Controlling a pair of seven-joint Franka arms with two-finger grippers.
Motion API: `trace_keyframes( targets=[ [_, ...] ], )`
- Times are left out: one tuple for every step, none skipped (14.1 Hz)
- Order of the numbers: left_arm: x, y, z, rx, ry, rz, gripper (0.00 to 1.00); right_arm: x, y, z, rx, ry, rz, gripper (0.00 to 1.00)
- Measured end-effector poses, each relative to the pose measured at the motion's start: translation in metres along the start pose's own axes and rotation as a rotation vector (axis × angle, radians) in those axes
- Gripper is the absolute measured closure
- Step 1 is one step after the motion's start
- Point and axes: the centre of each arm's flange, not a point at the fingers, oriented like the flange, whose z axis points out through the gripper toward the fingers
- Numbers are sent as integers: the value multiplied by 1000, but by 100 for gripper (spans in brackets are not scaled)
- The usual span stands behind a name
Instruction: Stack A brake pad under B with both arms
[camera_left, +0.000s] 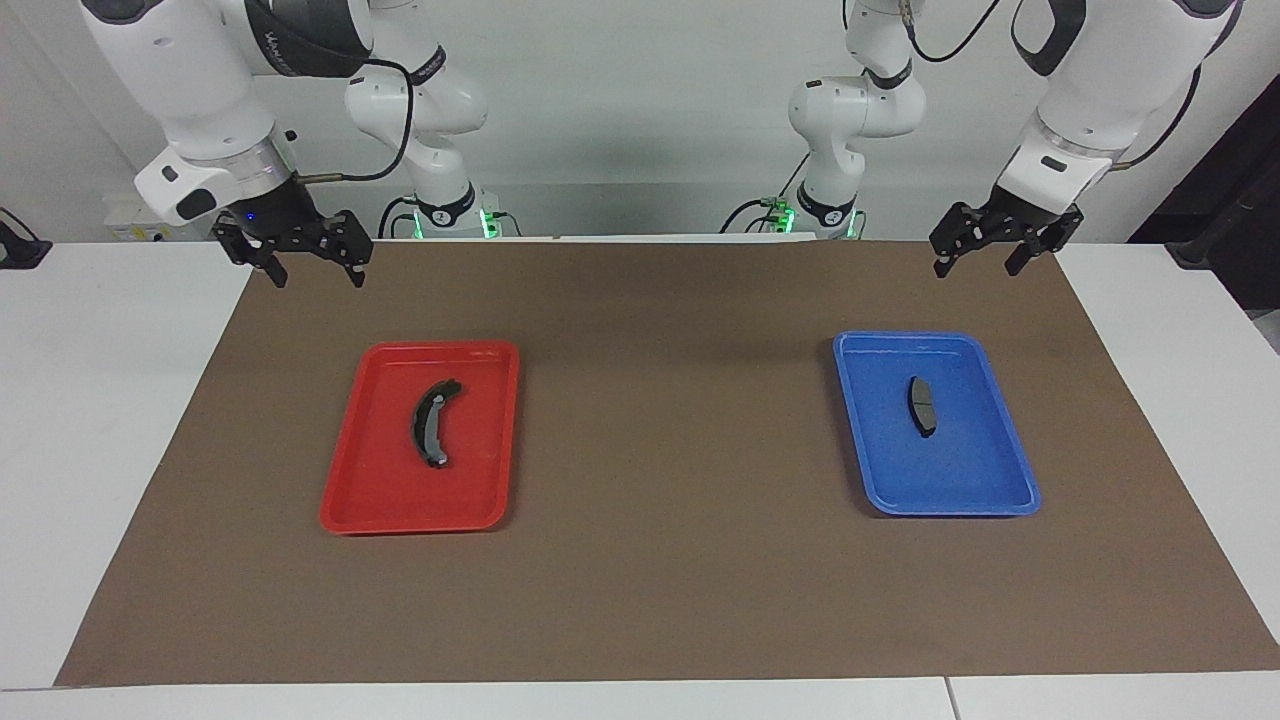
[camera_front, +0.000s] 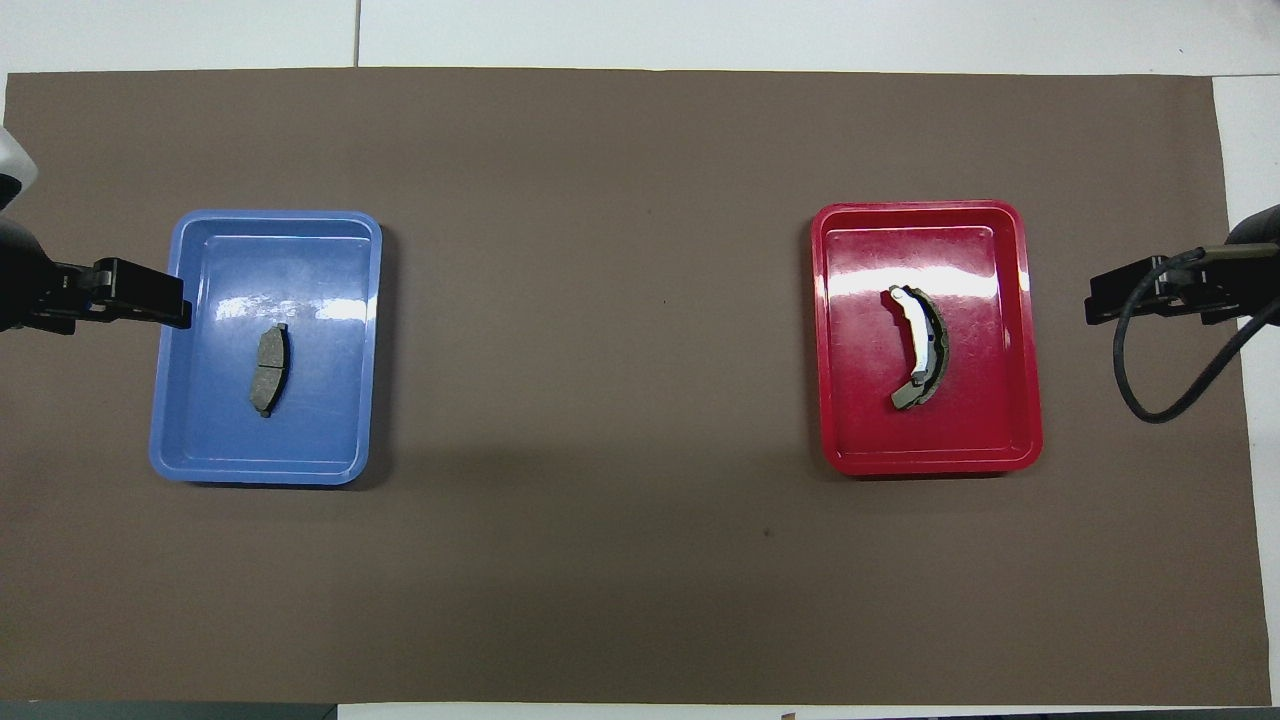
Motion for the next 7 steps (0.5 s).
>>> trace_keyframes(
  targets=[
    [0, 0, 0, 0, 0, 0, 0, 0, 0, 0, 1, 2, 0, 0],
    [0, 0, 0, 0, 0, 0, 0, 1, 0, 0, 2, 5, 0, 0],
    [0, 0, 0, 0, 0, 0, 0, 1, 0, -1, 3, 7, 0, 0],
    [0, 0, 0, 0, 0, 0, 0, 1, 0, -1, 4, 8, 0, 0],
    [0, 0, 0, 0, 0, 0, 0, 1, -1, -1, 5, 9, 0, 0],
    [0, 0, 0, 0, 0, 0, 0, 1, -1, -1, 5, 9, -1, 0],
    [0, 0, 0, 0, -1, 0, 0, 1, -2, -1, 5, 9, -4, 0]
  ],
)
